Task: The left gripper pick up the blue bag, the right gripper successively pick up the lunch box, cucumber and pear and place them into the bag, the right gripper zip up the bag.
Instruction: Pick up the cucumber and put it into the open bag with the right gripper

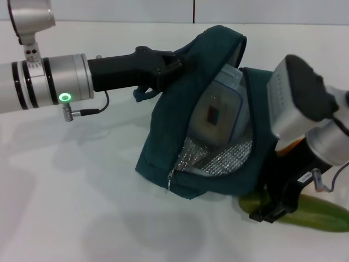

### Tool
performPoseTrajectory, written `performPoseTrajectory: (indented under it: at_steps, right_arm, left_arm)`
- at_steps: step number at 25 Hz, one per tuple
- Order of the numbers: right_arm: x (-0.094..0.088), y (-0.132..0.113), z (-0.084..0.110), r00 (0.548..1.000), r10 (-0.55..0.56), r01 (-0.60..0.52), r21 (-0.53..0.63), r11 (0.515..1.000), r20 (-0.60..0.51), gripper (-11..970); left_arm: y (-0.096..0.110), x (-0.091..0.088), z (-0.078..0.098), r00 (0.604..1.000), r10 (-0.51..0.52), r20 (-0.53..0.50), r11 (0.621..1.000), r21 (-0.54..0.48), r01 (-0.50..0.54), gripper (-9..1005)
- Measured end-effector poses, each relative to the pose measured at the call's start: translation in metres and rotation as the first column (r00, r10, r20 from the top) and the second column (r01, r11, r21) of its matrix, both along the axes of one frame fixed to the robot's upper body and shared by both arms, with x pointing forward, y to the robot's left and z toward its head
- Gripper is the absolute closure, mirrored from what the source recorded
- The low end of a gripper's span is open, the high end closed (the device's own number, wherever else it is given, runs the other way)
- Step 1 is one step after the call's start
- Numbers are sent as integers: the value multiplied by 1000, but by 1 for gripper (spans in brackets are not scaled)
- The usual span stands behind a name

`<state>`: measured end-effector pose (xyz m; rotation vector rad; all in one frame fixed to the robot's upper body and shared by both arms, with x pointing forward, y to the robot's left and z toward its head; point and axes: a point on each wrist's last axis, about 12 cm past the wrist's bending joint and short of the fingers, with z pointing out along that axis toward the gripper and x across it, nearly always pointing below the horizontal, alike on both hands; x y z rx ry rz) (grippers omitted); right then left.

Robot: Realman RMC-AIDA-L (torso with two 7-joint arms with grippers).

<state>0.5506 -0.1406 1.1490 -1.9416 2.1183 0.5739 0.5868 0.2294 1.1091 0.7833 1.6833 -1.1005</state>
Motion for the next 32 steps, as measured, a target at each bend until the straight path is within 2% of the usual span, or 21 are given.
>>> performPoseTrajectory:
  at_steps: [6,14,19,26,32]
  right_arm:
    - [5,-22,19,999,-42,44,130,990,-17,385]
    - [5,-53,42,992,-118,100,289,952,48,387]
    - [7,-74,50,979,-194,153,395,906,65,389]
    - [7,-97,52,960,-271,209,473,856,66,391]
    - [4,-115,56,945,-320,227,574,787,64,392]
  left_arm:
    - [2,-1,-1,1000,3,-2,1000,1,-3,955]
    - [5,-1,-1,1000,11,-1,1000,5,-11,955]
    - [5,0,0,1000,12,6,1000,7,-12,955]
    - [6,-1,0,1000,18,22,1000,4,-19,955]
    - [6,-2,-2,999,18,31,1000,4,-18,955]
